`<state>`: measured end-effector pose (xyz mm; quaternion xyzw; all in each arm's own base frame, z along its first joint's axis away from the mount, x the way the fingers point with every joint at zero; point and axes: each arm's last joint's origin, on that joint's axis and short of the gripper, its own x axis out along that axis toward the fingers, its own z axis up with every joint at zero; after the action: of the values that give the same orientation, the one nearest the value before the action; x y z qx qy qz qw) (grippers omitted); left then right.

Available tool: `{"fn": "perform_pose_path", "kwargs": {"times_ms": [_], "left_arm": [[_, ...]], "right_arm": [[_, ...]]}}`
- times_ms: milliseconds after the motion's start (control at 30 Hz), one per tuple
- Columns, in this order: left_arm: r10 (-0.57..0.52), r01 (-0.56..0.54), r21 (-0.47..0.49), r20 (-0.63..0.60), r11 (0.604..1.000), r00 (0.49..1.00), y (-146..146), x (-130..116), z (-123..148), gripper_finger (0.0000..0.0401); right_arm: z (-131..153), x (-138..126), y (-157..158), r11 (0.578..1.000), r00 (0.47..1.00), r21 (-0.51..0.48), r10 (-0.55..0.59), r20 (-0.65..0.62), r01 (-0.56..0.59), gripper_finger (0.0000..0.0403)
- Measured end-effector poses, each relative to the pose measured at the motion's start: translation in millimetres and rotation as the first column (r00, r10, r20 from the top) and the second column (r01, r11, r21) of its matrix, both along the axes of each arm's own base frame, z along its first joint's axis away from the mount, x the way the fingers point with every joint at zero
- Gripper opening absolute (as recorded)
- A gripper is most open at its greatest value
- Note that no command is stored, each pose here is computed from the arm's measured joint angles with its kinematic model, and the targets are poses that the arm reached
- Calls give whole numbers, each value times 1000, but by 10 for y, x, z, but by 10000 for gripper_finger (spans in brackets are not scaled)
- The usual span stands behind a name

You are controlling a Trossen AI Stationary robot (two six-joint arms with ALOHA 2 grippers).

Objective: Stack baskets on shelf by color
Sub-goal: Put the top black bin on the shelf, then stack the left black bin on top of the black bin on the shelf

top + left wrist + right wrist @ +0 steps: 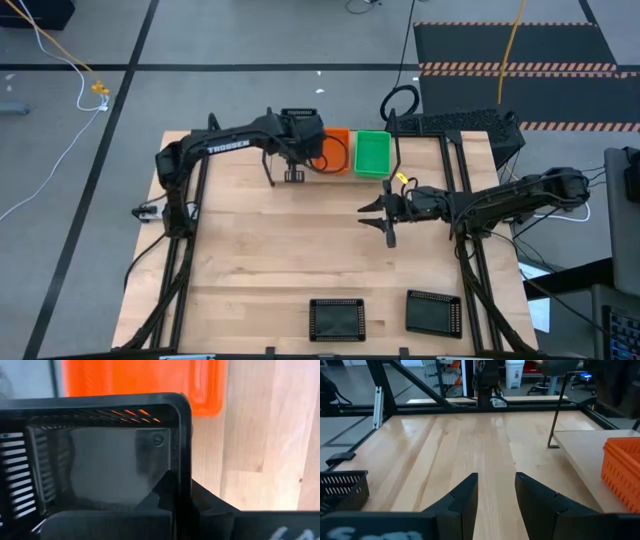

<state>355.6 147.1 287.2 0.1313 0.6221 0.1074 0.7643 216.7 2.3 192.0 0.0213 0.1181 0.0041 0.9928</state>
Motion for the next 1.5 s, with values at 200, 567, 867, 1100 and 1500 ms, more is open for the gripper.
{"fn": "perform_pose_path", "kwargs": {"times_ms": [200,567,867,1100,1500], "left_arm": [[16,-21,-97,-49,995,999,108,-104,-407,7],[89,-95,-122,-56,988,994,67,-191,-802,21],[141,-146,-132,-48,981,989,58,-192,-804,86],[192,-193,-136,-20,972,981,-107,-270,-424,125],[-293,339,-249,204,907,934,-1504,-267,-61,88]], "right_arm": [[-5,-2,51,1000,1000,-4,24,-5,-24,123],[14,2,60,1000,1000,-5,27,15,-27,123],[25,4,58,1000,999,-1,22,26,-22,123],[-34,27,57,1000,1000,-3,21,-3,-21,123],[-187,86,97,998,996,-27,46,-76,-48,123]]}}
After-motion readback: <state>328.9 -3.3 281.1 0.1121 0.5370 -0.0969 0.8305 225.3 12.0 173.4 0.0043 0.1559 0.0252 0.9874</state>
